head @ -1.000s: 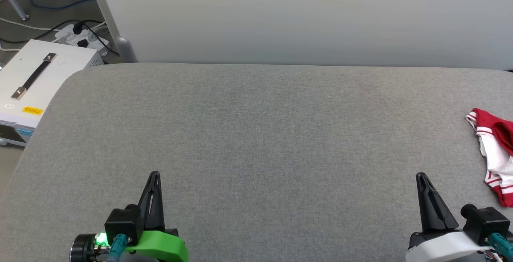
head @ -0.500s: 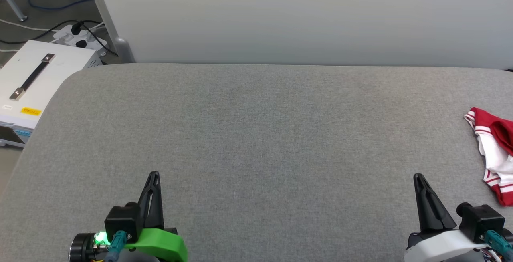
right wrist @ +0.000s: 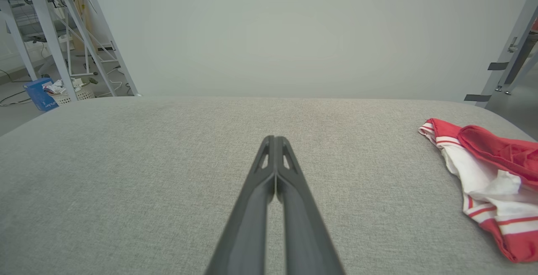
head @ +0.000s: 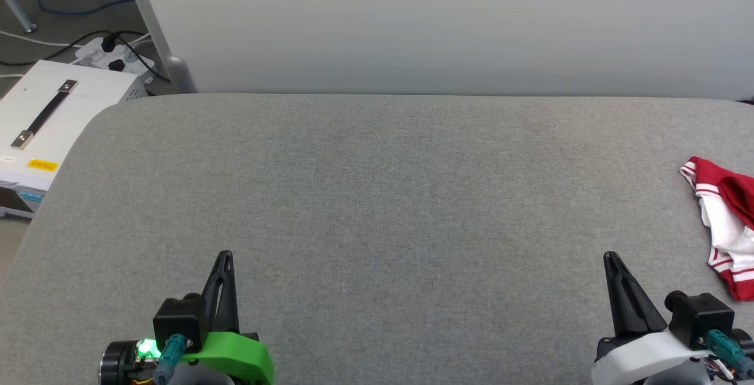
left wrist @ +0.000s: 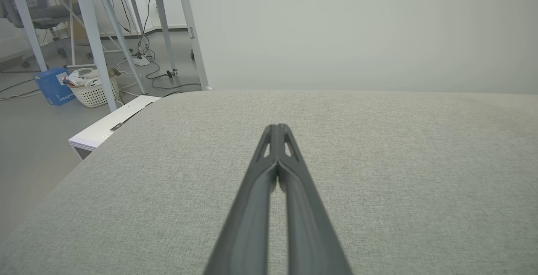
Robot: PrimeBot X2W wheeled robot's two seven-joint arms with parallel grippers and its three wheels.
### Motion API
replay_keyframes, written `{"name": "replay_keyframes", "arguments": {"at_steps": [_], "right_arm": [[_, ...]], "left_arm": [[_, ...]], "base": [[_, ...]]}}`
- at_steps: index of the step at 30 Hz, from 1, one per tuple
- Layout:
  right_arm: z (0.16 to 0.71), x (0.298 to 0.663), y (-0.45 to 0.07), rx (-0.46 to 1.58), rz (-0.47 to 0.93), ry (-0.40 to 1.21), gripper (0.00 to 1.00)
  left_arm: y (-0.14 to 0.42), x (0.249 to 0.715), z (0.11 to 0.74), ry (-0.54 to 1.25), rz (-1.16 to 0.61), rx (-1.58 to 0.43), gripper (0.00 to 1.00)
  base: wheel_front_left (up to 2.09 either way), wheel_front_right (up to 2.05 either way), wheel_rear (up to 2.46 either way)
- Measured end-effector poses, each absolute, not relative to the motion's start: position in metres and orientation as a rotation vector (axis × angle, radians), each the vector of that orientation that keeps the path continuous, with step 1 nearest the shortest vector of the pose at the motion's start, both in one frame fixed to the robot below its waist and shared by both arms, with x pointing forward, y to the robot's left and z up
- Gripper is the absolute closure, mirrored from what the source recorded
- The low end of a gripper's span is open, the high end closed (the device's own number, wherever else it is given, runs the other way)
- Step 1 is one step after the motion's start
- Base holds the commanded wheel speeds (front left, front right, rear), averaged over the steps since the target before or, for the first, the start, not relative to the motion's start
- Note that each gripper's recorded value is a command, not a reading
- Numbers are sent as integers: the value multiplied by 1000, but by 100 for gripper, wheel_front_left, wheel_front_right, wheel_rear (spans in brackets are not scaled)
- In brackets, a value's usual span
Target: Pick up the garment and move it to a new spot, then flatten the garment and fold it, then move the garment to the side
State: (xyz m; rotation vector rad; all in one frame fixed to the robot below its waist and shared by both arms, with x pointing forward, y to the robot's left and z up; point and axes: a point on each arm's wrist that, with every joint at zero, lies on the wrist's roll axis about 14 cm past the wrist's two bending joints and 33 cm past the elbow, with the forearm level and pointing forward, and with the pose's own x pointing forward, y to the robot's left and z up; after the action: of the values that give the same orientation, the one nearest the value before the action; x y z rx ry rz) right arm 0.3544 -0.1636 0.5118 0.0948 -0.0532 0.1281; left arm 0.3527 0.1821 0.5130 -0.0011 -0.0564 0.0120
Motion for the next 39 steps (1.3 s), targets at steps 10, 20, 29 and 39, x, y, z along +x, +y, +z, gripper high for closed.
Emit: {"name": "replay_keyframes", "arguments": {"at_steps": [10, 20, 29, 39], "right_arm": [[513, 356, -163, 81, 130, -46, 100], [513, 357, -163, 62, 131, -34, 100], [514, 359, -162, 46, 133, -26, 100], [514, 360, -162, 33, 133, -16, 100]], "left_arm": [[182, 354, 513, -45, 8, 7, 100], [182, 356, 514, -35, 9, 16, 100], [181, 358, 514, -28, 8, 15, 100], [180, 360, 515, -19, 6, 23, 100]], "base": [[0, 0, 0], [0, 0, 0], [0, 0, 0], [0, 0, 0]]}}
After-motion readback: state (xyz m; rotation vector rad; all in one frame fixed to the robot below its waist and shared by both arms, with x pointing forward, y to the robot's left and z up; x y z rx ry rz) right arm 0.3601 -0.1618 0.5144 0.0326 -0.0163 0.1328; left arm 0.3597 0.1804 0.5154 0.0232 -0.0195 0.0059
